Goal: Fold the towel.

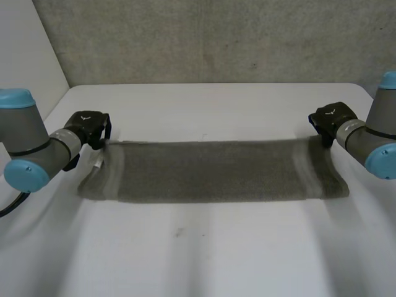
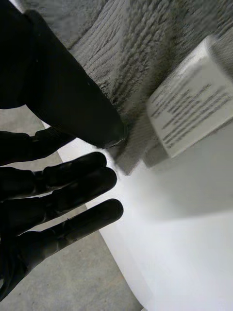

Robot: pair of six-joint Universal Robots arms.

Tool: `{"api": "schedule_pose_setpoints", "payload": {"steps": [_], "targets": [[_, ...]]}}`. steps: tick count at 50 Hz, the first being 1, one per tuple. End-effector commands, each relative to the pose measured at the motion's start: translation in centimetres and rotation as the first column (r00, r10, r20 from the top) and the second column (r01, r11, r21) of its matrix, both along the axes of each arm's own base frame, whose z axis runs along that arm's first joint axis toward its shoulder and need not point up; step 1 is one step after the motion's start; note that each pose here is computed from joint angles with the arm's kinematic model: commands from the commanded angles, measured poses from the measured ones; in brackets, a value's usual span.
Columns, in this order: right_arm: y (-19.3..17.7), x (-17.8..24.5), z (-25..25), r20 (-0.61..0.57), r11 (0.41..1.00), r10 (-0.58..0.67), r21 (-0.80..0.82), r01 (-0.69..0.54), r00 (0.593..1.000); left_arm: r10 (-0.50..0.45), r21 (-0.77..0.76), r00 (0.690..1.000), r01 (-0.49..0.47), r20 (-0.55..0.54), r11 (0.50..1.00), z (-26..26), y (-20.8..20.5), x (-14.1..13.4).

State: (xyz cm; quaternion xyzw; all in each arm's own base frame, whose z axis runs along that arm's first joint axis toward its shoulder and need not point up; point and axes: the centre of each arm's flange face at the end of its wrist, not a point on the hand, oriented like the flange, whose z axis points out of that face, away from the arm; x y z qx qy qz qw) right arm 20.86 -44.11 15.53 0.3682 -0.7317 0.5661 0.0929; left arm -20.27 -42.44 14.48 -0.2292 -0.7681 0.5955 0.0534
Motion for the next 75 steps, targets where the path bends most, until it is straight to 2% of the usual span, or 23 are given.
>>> {"api": "schedule_pose_setpoints", "payload": {"steps": [1,7,14,21,23,29,41,54,60,63,66,68,72,74,75], "targets": [[-0.1,0.3,1.5,0.007,0.999,0.010,-0.040,-0.010,1.000,0.003,-0.075,1.000,-0.004,-0.011,0.997,0.6,-0.8,-0.2],[1.0,0.2,6.9,0.049,0.991,0.011,-0.132,-0.005,0.999,0.000,-0.127,1.000,-0.003,-0.021,0.992,3.2,-0.3,-0.1],[3.8,-0.2,8.3,0.089,0.996,0.003,-0.090,0.005,0.996,-0.001,-0.145,1.000,-0.003,-0.027,0.989,5.7,1.8,0.0],[7.6,-1.0,6.9,0.078,1.000,-0.007,-0.011,0.008,0.997,0.011,-0.111,0.997,-0.020,-0.079,0.994,6.9,5.0,0.4],[9.4,-1.1,5.6,0.074,1.000,0.008,0.013,-0.009,0.997,0.029,-0.082,0.990,-0.041,-0.141,0.996,6.9,6.4,0.8],[11.3,-2.1,2.5,0.095,0.998,0.041,0.051,-0.046,0.995,0.062,-0.026,0.970,-0.070,-0.233,0.997,5.5,8.6,1.3],[11.1,-3.6,-2.0,0.117,0.993,0.050,0.098,-0.061,0.992,0.052,-0.043,0.968,-0.065,-0.247,0.997,3.3,9.9,1.1],[9.8,-5.4,-3.7,0.027,0.995,0.029,0.099,-0.032,0.999,0.051,-0.040,0.968,-0.062,-0.244,0.997,3.2,10.3,1.1],[7.9,-8.8,-3.5,-0.003,0.993,-0.072,0.088,0.072,0.997,0.055,-0.036,0.968,-0.066,-0.245,0.997,3.1,10.3,1.2],[6.0,-14.8,-2.9,-0.055,0.975,-0.208,0.067,0.212,0.976,0.056,-0.031,0.968,-0.066,-0.245,0.997,3.0,10.4,1.2],[5.4,-17.3,-2.4,-0.088,0.965,-0.253,0.045,0.258,0.963,0.056,-0.033,0.968,-0.066,-0.246,0.997,3.0,10.4,1.2],[5.1,-21.7,-1.1,-0.176,0.945,-0.316,0.025,0.325,0.932,0.054,-0.034,0.968,-0.064,-0.246,0.997,3.1,10.5,1.1],[4.9,-21.7,0.1,-0.200,0.952,-0.292,0.033,0.305,0.935,0.053,-0.039,0.968,-0.064,-0.247,0.997,3.3,10.6,1.1],[4.8,-19.0,2.4,-0.150,0.966,-0.255,0.004,0.258,0.955,0.051,-0.040,0.968,-0.063,-0.247,0.997,3.3,10.7,1.1],[4.8,-19.0,2.5,-0.149,0.966,-0.254,0.003,0.258,0.956,0.051,-0.040,0.968,-0.063,-0.247,0.997,3.3,10.7,1.1]]}}
